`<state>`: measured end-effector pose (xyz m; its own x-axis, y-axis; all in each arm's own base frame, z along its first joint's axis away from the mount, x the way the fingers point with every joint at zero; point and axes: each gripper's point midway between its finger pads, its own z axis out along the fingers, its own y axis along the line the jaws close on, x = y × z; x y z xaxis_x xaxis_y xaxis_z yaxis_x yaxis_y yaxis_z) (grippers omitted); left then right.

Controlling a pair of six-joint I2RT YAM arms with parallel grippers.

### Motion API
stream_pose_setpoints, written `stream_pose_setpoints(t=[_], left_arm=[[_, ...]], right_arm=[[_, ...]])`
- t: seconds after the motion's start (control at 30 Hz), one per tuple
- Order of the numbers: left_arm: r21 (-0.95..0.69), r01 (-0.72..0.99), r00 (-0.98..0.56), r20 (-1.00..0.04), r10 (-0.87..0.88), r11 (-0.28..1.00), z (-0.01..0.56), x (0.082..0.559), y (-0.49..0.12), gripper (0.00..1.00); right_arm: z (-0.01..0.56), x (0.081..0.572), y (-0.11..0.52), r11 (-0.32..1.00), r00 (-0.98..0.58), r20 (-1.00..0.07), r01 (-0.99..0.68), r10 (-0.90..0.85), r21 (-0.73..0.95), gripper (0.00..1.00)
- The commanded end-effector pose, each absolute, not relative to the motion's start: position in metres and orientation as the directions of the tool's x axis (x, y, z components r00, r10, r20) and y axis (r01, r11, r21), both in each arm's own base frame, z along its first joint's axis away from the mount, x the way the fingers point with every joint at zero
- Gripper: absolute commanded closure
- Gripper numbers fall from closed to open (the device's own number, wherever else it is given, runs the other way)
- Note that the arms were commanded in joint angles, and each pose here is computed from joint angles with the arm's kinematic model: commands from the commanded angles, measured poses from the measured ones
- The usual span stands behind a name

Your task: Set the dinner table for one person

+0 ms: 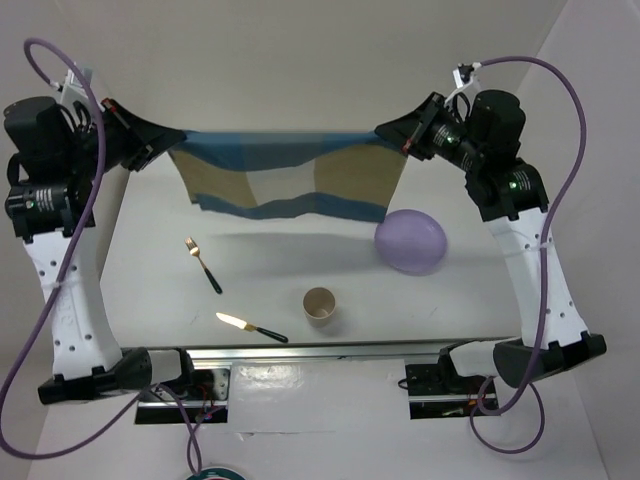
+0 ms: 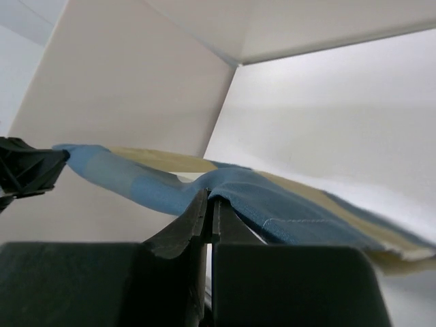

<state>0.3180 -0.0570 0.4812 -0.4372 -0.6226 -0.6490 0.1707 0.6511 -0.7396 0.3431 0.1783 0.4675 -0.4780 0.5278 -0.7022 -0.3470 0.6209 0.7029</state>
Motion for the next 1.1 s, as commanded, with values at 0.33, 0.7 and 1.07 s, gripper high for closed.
stream_pose_setpoints(t=[0.33, 0.7, 1.07], left_arm=[[-0.686, -0.100, -0.470, -0.606, -0.642, 0.720, 0.365, 0.415, 0.009, 1.00], [-0.630, -0.138, -0.627, -0.541, -0.560, 0.764, 0.263, 0.585, -0.016, 0.06], [-0.439, -0.228, -0.729, -0.515, -0.451, 0.869, 0.182, 0.511, -0.012, 0.76]], right_arm=[[0.319, 0.437, 0.169, 0.803, -0.560, -0.685, -0.056, 0.466, 0.593, 1.00], [0.216, 0.601, 0.188, 0.813, -0.672, -0.599, 0.007, 0.435, 0.582, 0.20], [0.149, 0.524, 0.186, 0.909, -0.750, -0.597, 0.013, 0.284, 0.416, 0.80]])
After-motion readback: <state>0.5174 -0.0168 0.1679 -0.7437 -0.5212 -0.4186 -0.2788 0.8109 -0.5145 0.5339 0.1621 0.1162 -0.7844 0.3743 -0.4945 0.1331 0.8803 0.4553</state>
